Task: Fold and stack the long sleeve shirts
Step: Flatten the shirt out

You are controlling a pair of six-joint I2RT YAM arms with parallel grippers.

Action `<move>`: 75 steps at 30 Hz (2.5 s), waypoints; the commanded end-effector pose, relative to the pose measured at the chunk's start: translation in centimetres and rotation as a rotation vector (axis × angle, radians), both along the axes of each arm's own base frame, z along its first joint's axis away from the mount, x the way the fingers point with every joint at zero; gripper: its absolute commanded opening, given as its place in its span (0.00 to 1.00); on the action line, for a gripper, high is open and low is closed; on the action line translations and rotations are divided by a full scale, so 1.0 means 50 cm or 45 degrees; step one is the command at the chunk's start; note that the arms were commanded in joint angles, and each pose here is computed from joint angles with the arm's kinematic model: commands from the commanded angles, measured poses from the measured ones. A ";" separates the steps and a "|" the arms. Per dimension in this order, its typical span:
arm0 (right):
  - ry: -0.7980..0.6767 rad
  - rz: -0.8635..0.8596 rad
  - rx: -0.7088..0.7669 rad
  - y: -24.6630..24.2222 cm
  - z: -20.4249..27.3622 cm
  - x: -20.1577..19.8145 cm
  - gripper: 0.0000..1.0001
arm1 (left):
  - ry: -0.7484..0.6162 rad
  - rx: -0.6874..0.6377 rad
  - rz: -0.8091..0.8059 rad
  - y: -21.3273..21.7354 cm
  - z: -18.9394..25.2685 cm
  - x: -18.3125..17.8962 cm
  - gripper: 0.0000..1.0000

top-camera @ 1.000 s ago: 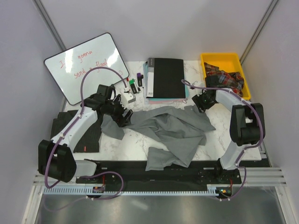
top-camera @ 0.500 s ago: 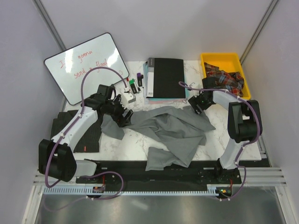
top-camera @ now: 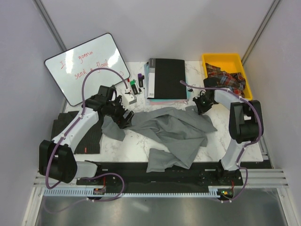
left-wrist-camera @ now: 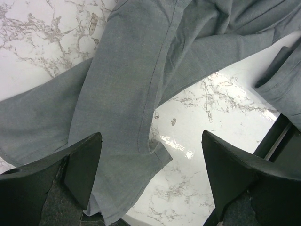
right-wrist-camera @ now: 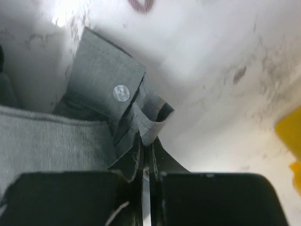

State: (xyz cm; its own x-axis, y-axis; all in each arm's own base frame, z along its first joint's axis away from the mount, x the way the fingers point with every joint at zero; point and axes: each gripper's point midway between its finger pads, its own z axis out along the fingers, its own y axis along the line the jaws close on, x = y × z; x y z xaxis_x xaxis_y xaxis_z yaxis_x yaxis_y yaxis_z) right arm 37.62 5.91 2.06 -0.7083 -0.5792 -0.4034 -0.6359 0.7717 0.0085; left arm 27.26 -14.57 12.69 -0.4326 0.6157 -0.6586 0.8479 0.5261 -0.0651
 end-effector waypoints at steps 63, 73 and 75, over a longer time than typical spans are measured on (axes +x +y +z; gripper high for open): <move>-2.934 -0.672 0.785 -0.180 1.603 -0.656 0.00 | -1.288 -0.537 0.109 0.046 0.812 -0.212 0.02; -3.459 -0.585 0.829 -0.188 1.627 -1.022 0.00 | -1.466 -0.852 0.004 0.096 0.969 -0.441 0.02; -3.469 -0.586 0.760 -0.179 1.629 -1.012 0.00 | -1.474 -0.808 0.058 0.098 0.966 -0.431 0.02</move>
